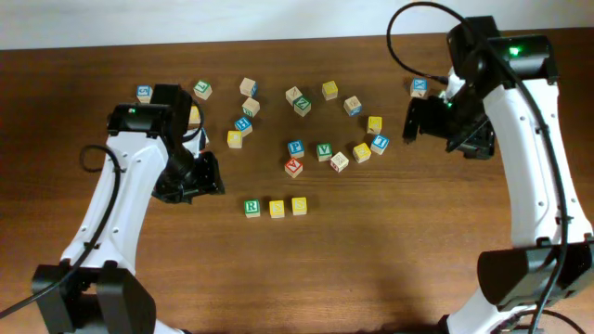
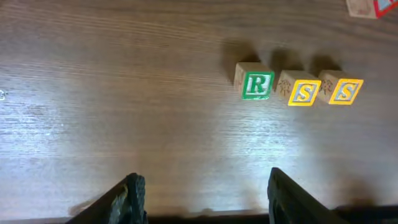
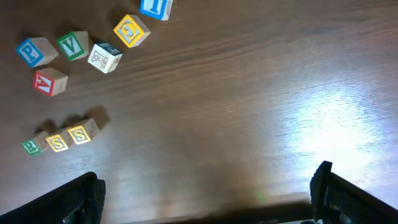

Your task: Spell out RSS

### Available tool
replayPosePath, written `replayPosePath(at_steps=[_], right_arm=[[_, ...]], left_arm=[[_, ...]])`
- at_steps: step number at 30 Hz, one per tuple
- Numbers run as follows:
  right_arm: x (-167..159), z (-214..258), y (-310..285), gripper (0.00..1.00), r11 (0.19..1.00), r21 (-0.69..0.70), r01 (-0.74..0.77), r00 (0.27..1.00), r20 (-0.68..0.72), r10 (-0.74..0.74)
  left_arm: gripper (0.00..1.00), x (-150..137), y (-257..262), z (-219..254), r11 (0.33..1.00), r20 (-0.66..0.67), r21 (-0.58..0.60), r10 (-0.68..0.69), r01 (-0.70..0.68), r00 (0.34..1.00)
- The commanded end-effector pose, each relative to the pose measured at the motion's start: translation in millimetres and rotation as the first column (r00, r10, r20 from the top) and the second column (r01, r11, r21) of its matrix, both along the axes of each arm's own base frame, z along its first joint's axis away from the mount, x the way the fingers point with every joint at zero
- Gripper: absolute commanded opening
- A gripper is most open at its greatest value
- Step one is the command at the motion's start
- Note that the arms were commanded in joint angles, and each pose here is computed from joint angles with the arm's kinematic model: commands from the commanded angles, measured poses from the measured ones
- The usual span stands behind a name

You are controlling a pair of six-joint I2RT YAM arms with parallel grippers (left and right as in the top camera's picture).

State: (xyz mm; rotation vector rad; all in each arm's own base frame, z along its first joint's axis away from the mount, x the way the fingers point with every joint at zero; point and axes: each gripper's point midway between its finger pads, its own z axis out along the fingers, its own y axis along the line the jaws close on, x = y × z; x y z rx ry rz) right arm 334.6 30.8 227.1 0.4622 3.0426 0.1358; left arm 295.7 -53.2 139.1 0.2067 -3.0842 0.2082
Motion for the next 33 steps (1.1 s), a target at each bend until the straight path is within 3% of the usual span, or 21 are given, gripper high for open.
replayPosePath(at_steps=[1,5,9,12,14,15,17,18,19,22,24,27,33], right_arm=[[-5.8,5.9,3.4,0.98,1.000,0.012,-0.017,1.000,0.007,0.017],[-30.5,53.3,1.8,0.98,1.000,0.017,-0.023,0.987,0.159,0.020],[-62.5,88.9,0.1,0.98,0.997,0.004,-0.073,0.955,0.287,0.069],[-81.3,78.4,-0.9,0.98,0.997,0.005,-0.073,0.962,0.266,0.069],[-77.5,53.6,8.2,0.99,0.995,0.054,-0.088,0.973,0.218,0.075],[-73.2,37.3,15.5,0.98,0.991,0.095,-0.098,0.977,0.198,0.078],[-66.6,6.2,24.3,0.73,0.984,0.141,-0.108,0.982,0.168,0.083],[-62.0,-20.2,33.3,0.48,0.977,0.174,-0.124,0.983,0.156,0.097],[-58.7,-39.0,43.9,0.38,0.968,0.205,-0.148,0.981,0.157,0.116],[-46.1,-85.9,82.0,0.26,0.939,0.264,-0.219,0.969,0.176,0.176],[-37.7,-112.7,112.9,0.16,0.930,0.280,-0.237,0.968,0.151,0.201],[-30.2,-140.8,143.6,0.04,0.926,0.295,-0.237,0.970,0.116,0.212],[-30.9,-196.6,191.5,0.04,0.905,0.308,-0.294,0.955,0.065,0.289]], left_arm=[[0.50,-3.2,0.2,0.4,1.000,-0.009,-0.001,0.000,0.000,1.000],[0.47,-9.2,0.7,16.1,1.000,0.031,-0.005,0.000,0.000,1.000],[0.50,-27.2,3.5,75.2,1.000,0.249,-0.020,0.002,0.003,0.968],[0.60,-54.4,6.7,88.7,1.000,0.290,-0.022,0.004,0.002,0.957],[0.59,-56.6,6.9,76.5,1.000,0.267,-0.020,0.004,0.002,0.964],[0.53,-55.4,6.7,63.4,1.000,0.249,-0.019,0.007,-0.003,0.969],[0.41,-53.8,6.7,39.3,0.999,0.210,-0.022,0.042,-0.039,0.977],[0.32,-50.5,6.3,20.9,0.999,0.190,-0.020,0.047,-0.044,0.981],[0.26,-47.2,5.9,6.6,0.998,0.177,-0.019,0.054,-0.051,0.983],[0.15,-28.4,3.9,-38.5,0.995,0.142,-0.021,0.103,-0.101,0.985],[0.00,-9.4,-1.7,-71.4,0.992,0.098,-0.035,0.123,-0.120,0.988],[0.00,0.2,-11.0,-103.9,0.990,0.037,-0.072,0.122,-0.119,0.992],[0.00,9.6,-39.9,-140.5,0.991,0.008,-0.118,0.060,-0.059,0.998]])
